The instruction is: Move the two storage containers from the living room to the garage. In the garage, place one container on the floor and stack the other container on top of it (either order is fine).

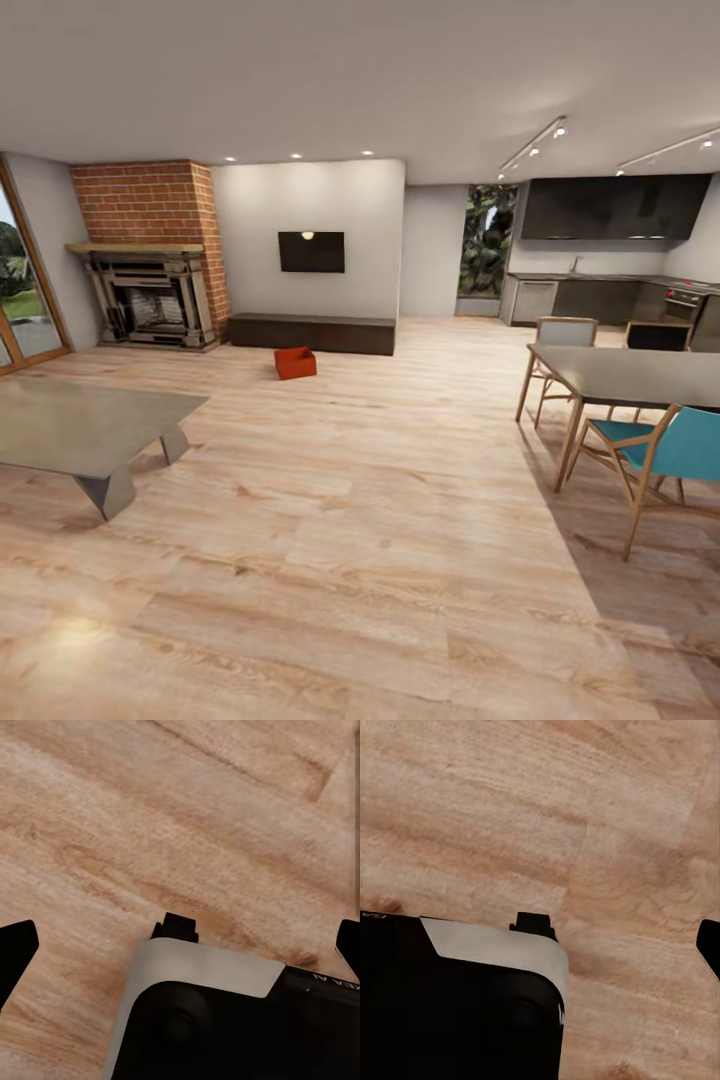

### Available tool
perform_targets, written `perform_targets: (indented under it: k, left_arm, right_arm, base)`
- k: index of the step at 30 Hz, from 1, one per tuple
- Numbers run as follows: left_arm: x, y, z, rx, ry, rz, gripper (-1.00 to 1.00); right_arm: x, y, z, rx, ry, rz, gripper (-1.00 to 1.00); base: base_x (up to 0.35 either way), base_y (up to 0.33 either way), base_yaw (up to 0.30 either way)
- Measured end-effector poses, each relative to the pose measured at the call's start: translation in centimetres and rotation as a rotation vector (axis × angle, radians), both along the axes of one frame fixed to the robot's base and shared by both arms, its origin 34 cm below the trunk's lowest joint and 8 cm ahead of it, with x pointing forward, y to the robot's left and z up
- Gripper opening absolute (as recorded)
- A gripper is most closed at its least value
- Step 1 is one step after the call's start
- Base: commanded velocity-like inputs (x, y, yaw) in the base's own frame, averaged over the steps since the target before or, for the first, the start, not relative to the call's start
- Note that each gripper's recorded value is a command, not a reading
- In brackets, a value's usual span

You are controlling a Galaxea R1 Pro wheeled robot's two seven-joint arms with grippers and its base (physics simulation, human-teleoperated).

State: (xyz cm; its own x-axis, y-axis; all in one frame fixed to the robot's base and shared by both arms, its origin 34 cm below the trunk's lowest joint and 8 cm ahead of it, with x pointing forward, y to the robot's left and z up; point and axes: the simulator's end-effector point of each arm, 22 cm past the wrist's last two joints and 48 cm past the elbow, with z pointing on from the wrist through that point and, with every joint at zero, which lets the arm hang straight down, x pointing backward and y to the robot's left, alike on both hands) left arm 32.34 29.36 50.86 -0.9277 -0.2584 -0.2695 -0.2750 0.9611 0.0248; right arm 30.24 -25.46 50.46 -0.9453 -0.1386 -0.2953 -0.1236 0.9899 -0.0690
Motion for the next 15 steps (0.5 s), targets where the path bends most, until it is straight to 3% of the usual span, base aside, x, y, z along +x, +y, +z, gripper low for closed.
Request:
perform_targets:
  k: [15]
  left_arm:
    - [0.00, -0.11, -0.01, -0.001, 0.000, -0.001, 1.00]
  right_arm:
    - [-0.01, 0.30, 0.00, 0.005, 0.000, -0.004, 1.00]
  base:
    - [0.323, 0.000, 0.000]
